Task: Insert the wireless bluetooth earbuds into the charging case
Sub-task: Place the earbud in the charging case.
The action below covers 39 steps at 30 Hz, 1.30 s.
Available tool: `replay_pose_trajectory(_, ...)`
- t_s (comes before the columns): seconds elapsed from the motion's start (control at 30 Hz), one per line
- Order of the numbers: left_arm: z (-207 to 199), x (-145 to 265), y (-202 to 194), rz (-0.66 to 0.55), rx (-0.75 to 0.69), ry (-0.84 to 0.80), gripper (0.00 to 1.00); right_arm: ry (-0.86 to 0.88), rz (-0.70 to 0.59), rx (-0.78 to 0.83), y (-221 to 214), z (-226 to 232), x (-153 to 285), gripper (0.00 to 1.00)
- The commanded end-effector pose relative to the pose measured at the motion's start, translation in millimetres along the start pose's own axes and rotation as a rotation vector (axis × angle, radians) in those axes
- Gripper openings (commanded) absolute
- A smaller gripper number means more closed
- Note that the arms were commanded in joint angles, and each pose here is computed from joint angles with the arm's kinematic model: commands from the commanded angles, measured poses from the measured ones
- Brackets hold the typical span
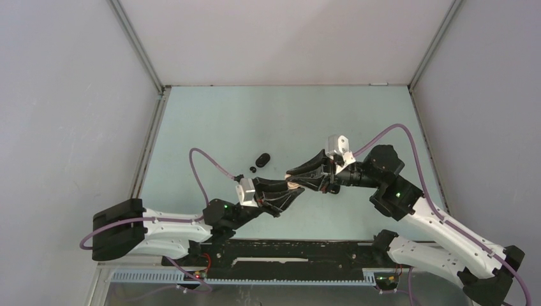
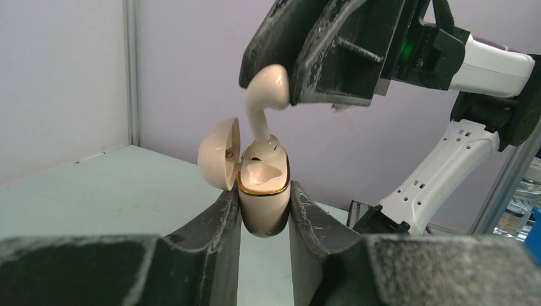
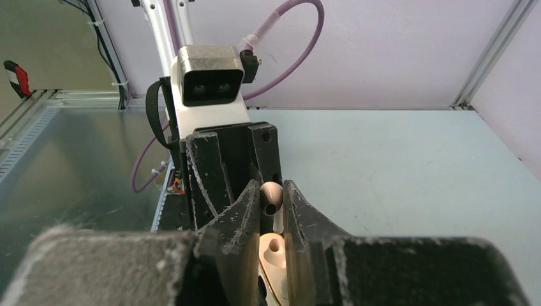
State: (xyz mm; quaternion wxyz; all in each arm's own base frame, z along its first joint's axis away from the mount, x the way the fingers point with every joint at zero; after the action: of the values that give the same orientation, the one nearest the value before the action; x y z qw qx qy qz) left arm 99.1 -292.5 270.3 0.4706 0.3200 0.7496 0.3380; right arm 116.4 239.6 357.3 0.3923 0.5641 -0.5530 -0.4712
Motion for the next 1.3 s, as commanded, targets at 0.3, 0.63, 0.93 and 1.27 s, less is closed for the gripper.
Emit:
replay_pose_trajectory(0.3,-10,-9,27,-0.105,0.027,-0.035,0.00,0.017,-0.053,0.032,5,5,-2,0.00)
replay_pose_trajectory(0.63,-11,-9,29,-0.110,0.027,-0.038,0.00,0.024,-0.055,0.029,0,7,-4,0.00)
replay_pose_trajectory(0.93,-11,-6,32,-0.120,0.023,-0.035,0.00,0.015,-0.050,0.030,-6,7,-3,0.00)
replay_pose_trajectory(1.27,-11,-6,33,-0.127,0.027,-0.034,0.00,0.001,-0.046,0.028,-10,6,-3,0.00)
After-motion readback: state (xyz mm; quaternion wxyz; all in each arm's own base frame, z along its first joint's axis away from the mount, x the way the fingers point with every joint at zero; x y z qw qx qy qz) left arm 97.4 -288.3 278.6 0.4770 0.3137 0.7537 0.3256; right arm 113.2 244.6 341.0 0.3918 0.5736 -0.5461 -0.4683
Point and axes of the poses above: each gripper's point midway between its finger pads, its own x axis back along the fingers, its own z axis along the line the jaws close on, y = z × x, the point moved 6 cm from there along x, back along the fingers, and after that the axes turned 12 degrees about x, right-handed, at the moved point
